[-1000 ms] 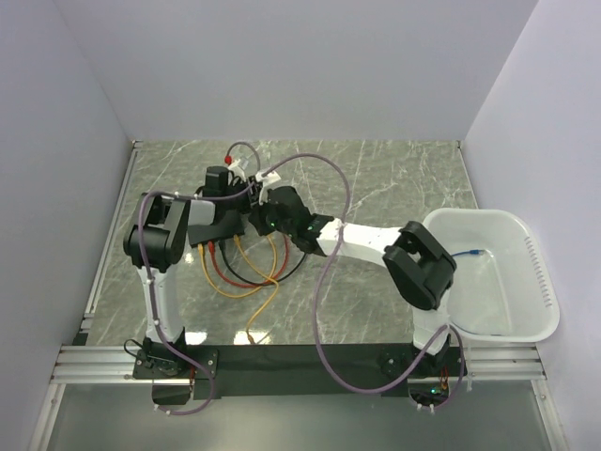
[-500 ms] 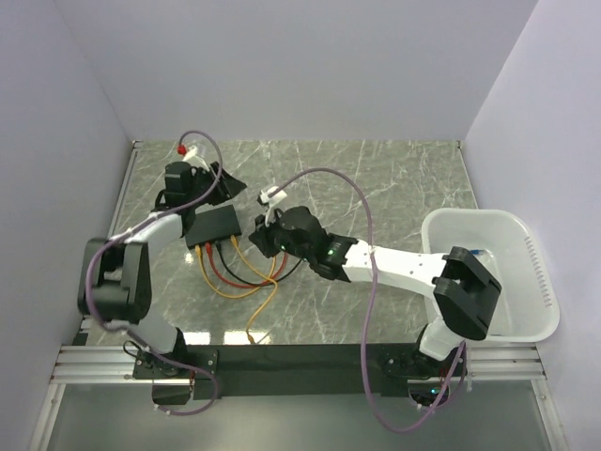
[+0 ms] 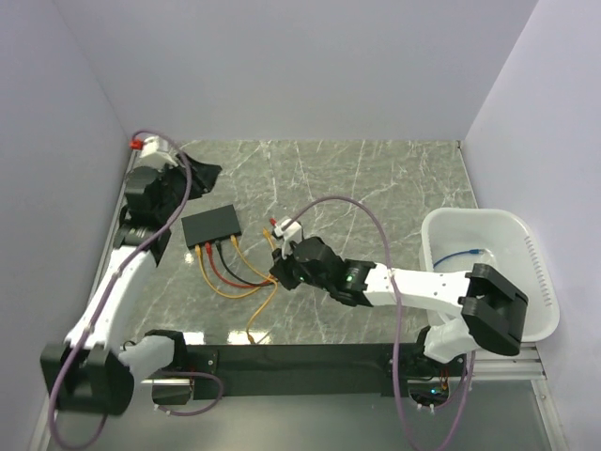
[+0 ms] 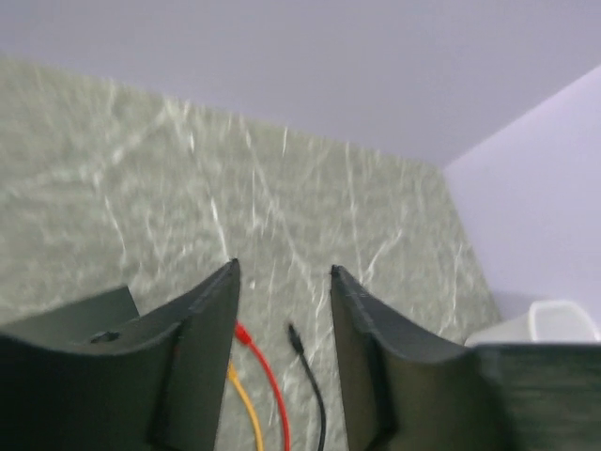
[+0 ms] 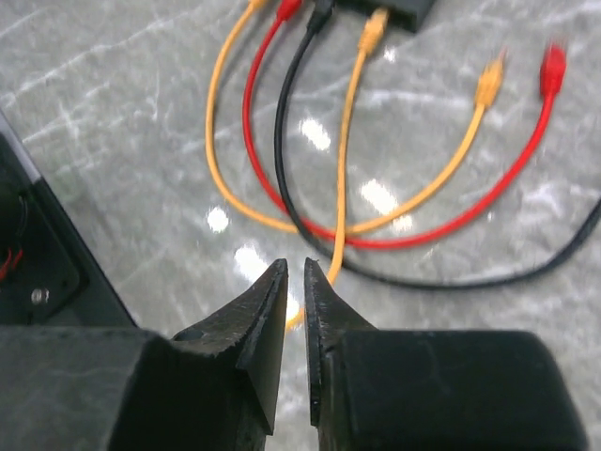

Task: Insert the plug into the switch port

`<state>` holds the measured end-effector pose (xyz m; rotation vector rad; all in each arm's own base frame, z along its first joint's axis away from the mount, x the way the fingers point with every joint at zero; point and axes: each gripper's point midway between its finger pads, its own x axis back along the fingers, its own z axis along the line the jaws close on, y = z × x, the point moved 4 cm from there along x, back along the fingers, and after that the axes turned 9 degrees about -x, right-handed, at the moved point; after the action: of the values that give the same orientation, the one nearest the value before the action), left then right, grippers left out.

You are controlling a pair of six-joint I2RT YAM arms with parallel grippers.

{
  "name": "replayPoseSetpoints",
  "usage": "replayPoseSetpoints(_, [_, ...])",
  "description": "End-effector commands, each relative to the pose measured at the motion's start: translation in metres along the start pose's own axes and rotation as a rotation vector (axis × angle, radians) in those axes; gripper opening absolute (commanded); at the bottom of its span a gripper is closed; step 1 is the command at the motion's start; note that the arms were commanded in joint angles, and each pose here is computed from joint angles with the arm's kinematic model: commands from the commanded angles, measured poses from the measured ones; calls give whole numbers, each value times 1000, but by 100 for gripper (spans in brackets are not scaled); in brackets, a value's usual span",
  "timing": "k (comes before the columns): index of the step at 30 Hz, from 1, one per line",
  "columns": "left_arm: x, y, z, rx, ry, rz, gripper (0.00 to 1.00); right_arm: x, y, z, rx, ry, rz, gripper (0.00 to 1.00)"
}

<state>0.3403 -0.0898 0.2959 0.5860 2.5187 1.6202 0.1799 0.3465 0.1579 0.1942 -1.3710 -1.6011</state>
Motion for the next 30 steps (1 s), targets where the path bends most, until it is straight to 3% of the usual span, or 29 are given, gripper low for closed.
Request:
replayPoseSetpoints(1, [31, 30, -3, -40, 72, -152, 46, 17, 10, 3, -25, -5, -63, 21])
replayPoseSetpoints(7, [37, 32, -2, -52, 80, -193, 46, 30, 8, 8, -21, 16, -62, 40])
replayPoseSetpoints(9, [41, 35, -5, -68, 77, -200, 51, 35, 8, 10, -13, 24, -60, 48])
replayPoseSetpoints(10, [41, 35, -6, -73, 66, -202, 54, 37, 9, 11, -13, 23, -66, 59])
replayPoseSetpoints(12, [43, 37, -9, -76, 51, -213, 61, 41, 9, 12, -15, 24, -69, 70])
replayPoseSetpoints(15, [49, 41, -16, -83, 16, -233, 71, 46, 9, 12, -23, 26, -75, 78])
replayPoseSetpoints(23, [68, 46, -27, -116, 8, -320, 79, 63, 13, 14, -28, 44, -84, 82])
replayPoseSetpoints(30, [149, 64, -38, -129, 13, -674, 87, 76, 19, 19, -55, 79, -113, 84])
